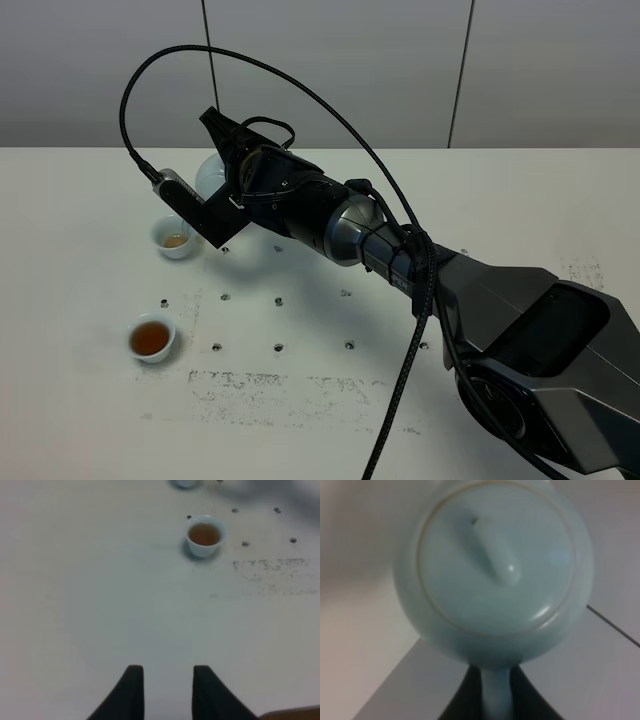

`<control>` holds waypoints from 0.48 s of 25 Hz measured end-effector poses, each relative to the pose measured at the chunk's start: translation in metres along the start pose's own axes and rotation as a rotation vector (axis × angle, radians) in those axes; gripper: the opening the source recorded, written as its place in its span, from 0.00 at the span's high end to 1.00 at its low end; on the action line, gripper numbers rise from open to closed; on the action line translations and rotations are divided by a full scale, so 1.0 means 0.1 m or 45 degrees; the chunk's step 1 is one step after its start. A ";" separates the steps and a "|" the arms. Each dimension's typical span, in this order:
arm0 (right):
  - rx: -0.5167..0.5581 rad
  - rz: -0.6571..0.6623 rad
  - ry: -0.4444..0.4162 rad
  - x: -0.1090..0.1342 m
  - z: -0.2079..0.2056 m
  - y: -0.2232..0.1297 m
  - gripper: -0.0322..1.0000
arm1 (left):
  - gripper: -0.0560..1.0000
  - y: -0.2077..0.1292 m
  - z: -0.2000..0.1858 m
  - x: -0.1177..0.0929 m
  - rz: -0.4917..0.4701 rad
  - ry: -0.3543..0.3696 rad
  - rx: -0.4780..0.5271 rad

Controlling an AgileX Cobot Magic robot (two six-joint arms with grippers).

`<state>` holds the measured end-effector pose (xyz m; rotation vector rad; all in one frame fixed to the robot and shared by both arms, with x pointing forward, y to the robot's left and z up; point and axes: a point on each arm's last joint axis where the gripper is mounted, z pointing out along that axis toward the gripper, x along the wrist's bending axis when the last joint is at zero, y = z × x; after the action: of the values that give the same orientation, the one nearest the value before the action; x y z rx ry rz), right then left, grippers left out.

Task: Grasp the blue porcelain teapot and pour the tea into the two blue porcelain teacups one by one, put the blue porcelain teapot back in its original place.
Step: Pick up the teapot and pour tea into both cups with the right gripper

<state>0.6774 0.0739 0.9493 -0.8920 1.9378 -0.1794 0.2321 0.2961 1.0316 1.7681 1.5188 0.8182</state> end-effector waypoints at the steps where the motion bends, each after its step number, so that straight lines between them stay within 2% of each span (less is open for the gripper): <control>1: 0.005 -0.008 -0.002 0.00 0.00 0.00 0.90 | 0.66 0.00 0.00 0.00 0.000 0.000 0.000; 12: 0.007 -0.037 -0.024 -0.02 0.00 0.00 0.90 | 0.66 0.00 0.00 0.00 0.000 0.000 0.000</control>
<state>0.6781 0.0747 0.9507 -0.9160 1.9071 -0.1926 0.2321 0.2961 1.0316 1.7681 1.5188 0.8182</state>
